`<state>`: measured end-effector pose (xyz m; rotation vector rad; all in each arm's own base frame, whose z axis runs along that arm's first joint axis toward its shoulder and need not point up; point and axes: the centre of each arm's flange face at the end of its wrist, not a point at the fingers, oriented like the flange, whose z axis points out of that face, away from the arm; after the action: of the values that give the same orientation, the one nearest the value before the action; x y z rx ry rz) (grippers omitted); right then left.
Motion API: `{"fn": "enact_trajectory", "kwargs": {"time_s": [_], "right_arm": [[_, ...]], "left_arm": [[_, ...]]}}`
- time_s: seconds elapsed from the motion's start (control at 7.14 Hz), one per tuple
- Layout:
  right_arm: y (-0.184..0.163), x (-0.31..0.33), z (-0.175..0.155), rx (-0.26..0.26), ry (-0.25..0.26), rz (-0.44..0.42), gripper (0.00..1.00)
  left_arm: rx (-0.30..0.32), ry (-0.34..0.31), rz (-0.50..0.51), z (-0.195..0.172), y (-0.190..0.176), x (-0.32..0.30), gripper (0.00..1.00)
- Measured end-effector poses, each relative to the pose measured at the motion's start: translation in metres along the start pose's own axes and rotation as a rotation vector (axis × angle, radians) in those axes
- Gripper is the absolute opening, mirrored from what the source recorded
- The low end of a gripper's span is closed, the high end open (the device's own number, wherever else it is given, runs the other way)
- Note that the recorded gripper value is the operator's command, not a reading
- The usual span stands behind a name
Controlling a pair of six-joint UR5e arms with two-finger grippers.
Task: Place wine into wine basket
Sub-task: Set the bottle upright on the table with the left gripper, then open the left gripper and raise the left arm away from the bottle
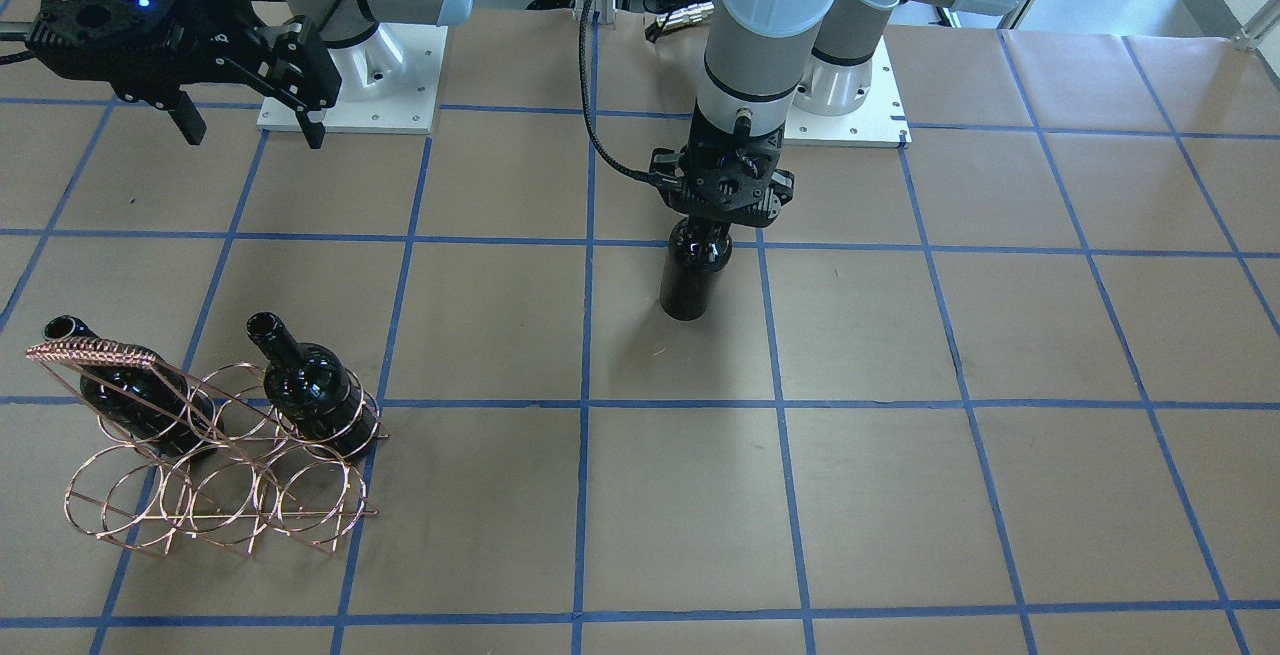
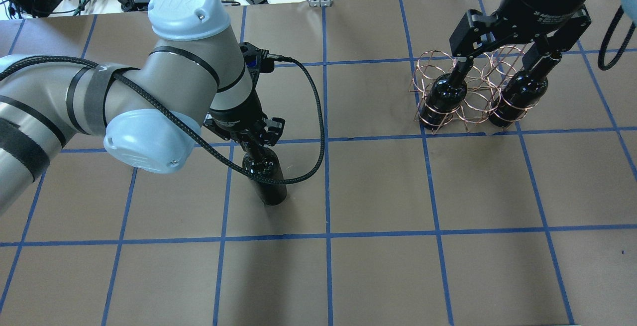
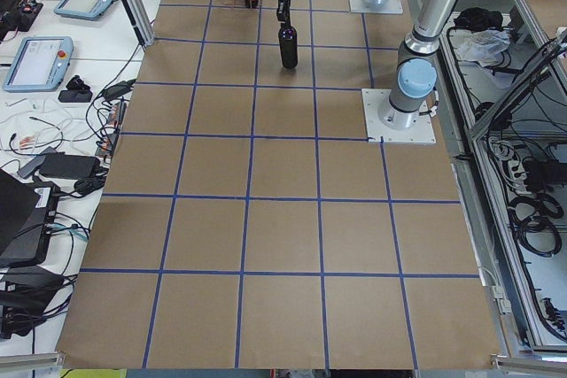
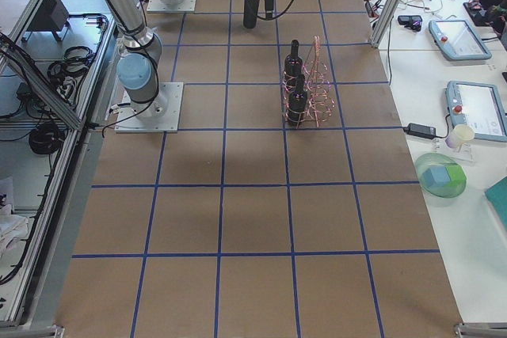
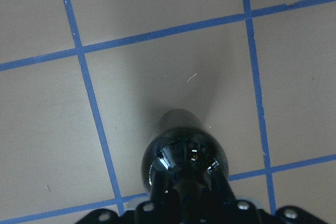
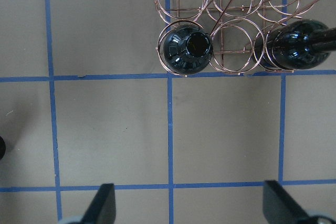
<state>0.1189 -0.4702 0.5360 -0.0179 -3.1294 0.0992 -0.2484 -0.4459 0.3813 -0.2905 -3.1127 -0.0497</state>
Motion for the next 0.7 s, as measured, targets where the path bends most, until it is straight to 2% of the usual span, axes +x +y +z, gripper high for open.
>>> {"fn": "enact_trajectory", "kwargs": {"time_s": [0.14, 0.28, 0.42, 0.56, 0.7], "right_arm": [[0.0000, 0.0000, -0.0001, 0.000, 0.000, 0.000, 1.00], [0.0001, 0.0000, 0.0000, -0.001, 0.000, 0.000, 1.00], [0.0001, 0.0000, 0.0001, -0.001, 0.000, 0.000, 1.00], [0.0001, 0.0000, 0.0002, -0.001, 0.000, 0.000, 1.00], [0.0001, 0.0000, 0.0002, -0.001, 0.000, 0.000, 1.00]], "left_arm": [[-0.002, 0.001, 0.000, 0.0009, 0.0002, 0.0005, 0.00], [-0.005, 0.001, 0.003, 0.0024, 0.0004, 0.0020, 0.06], [-0.009, 0.001, 0.006, 0.0042, 0.0005, 0.0041, 0.53], [-0.011, 0.000, 0.006, 0.0048, 0.0007, 0.0050, 0.95], [-0.012, -0.001, 0.005, 0.0043, 0.0011, 0.0051, 1.00]]}}
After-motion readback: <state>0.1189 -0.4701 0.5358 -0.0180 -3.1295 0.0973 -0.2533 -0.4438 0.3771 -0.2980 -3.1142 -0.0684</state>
